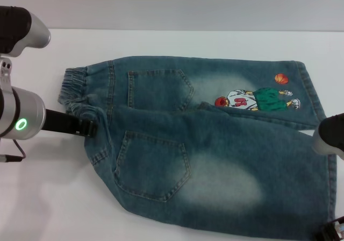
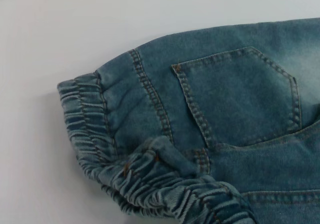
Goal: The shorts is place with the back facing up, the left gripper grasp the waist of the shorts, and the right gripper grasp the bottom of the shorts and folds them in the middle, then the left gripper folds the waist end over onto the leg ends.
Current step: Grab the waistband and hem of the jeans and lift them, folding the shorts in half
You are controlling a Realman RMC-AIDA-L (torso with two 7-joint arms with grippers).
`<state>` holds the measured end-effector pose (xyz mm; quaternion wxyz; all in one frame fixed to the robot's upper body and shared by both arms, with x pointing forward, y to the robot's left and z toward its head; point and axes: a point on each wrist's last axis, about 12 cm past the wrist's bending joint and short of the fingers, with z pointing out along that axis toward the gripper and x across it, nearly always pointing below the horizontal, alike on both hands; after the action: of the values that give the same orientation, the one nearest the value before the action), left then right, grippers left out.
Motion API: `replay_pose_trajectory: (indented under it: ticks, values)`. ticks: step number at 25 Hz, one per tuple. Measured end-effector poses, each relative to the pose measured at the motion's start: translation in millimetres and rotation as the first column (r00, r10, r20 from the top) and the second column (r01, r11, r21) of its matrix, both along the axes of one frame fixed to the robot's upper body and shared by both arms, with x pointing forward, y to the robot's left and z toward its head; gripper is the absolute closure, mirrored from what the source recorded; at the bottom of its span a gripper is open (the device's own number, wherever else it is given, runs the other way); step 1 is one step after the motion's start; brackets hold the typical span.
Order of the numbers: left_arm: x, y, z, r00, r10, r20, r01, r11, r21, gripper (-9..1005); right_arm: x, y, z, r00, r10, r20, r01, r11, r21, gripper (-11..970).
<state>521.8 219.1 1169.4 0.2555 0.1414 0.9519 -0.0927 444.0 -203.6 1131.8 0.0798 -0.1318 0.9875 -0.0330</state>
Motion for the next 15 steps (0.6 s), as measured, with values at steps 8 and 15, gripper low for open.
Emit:
replay_pose_trajectory:
  ticks: [8, 15]
  values:
    - [-0.3, 0.3, -0.2, 1.0, 0.0, -0.003, 0.0, 1.0, 0.004, 786, 1.6, 0.7, -1.9, 1.0, 0.002, 0.0, -0.002, 1.0, 0.0, 378]
    - [-0.7, -0.7, 1.2, 1.0, -0.005, 0.002, 0.005, 1.0, 0.005, 788, 1.8, 1.4, -1.4, 1.0, 0.005, 0.001, -0.005, 1.0, 0.002, 396]
